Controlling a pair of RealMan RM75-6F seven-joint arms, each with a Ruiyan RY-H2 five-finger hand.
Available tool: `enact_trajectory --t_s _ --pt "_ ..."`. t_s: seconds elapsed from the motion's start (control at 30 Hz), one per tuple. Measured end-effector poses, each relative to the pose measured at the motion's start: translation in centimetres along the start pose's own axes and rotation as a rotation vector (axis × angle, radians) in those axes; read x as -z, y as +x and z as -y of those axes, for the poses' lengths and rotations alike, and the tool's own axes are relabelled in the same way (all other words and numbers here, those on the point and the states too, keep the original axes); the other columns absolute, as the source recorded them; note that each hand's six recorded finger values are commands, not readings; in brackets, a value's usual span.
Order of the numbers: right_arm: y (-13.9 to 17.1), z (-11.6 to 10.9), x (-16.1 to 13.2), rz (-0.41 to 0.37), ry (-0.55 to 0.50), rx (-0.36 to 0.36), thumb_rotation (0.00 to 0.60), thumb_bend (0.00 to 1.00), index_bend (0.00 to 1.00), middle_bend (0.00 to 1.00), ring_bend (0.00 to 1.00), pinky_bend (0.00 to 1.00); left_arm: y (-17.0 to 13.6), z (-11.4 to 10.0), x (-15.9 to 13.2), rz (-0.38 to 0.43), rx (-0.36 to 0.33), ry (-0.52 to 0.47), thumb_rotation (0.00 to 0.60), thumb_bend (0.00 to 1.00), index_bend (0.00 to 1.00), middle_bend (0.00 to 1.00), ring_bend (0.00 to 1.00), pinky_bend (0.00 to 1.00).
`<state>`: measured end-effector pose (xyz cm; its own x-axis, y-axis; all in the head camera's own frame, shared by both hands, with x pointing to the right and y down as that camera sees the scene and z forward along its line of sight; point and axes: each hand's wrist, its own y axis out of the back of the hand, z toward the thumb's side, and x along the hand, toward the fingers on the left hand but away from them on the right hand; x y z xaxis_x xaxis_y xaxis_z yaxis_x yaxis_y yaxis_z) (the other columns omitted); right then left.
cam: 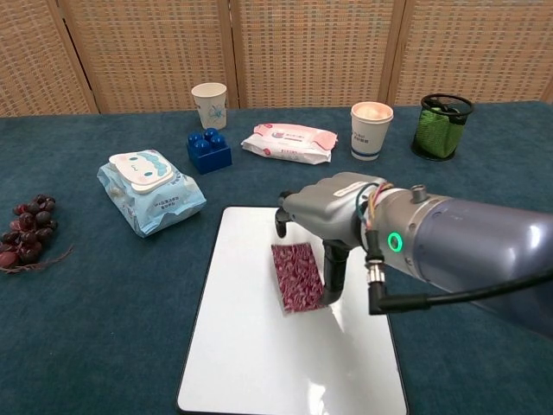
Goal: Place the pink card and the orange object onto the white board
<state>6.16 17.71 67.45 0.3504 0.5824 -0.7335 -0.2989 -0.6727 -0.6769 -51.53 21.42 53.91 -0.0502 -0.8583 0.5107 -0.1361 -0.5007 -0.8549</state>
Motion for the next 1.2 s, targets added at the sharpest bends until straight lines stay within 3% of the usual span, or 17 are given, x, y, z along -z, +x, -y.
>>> enact_trajectory --t_s 0.27,0.57,0.67,0.97,1.2 --pt "-0.3 -1.2 1.7 0.056 -0.009 0.024 0.600 0.02 0.01 0.00 0.00 0.00 0.2 0.1 0.2 -0.002 0.008 -0.002 0.600 0.00 0.00 0.00 0.00 0.00" --pt "-0.3 -1.9 8.2 0.152 -0.046 0.082 0.600 0.25 0.33 0.00 0.00 0.02 0.2 0.3 -0.1 0.002 0.012 0.010 0.600 0.00 0.00 0.00 0.00 0.00" --pt "-0.6 -1.7 10.7 0.184 -0.053 0.108 0.600 0.30 0.38 0.00 0.00 0.04 0.3 0.5 -0.2 0.001 0.015 0.015 0.600 0.00 0.00 0.00 0.00 0.00" --pt "-1.4 0.0 15.2 0.211 -0.079 0.158 0.600 0.31 0.39 0.00 0.00 0.04 0.6 0.9 -0.3 -0.009 0.027 0.026 0.600 0.00 0.00 0.00 0.00 0.00" --pt "-2.1 1.4 15.8 0.213 -0.078 0.135 0.600 0.31 0.39 0.00 0.00 0.04 0.7 0.9 -0.4 -0.010 0.028 0.026 0.600 0.00 0.00 0.00 0.00 0.00"
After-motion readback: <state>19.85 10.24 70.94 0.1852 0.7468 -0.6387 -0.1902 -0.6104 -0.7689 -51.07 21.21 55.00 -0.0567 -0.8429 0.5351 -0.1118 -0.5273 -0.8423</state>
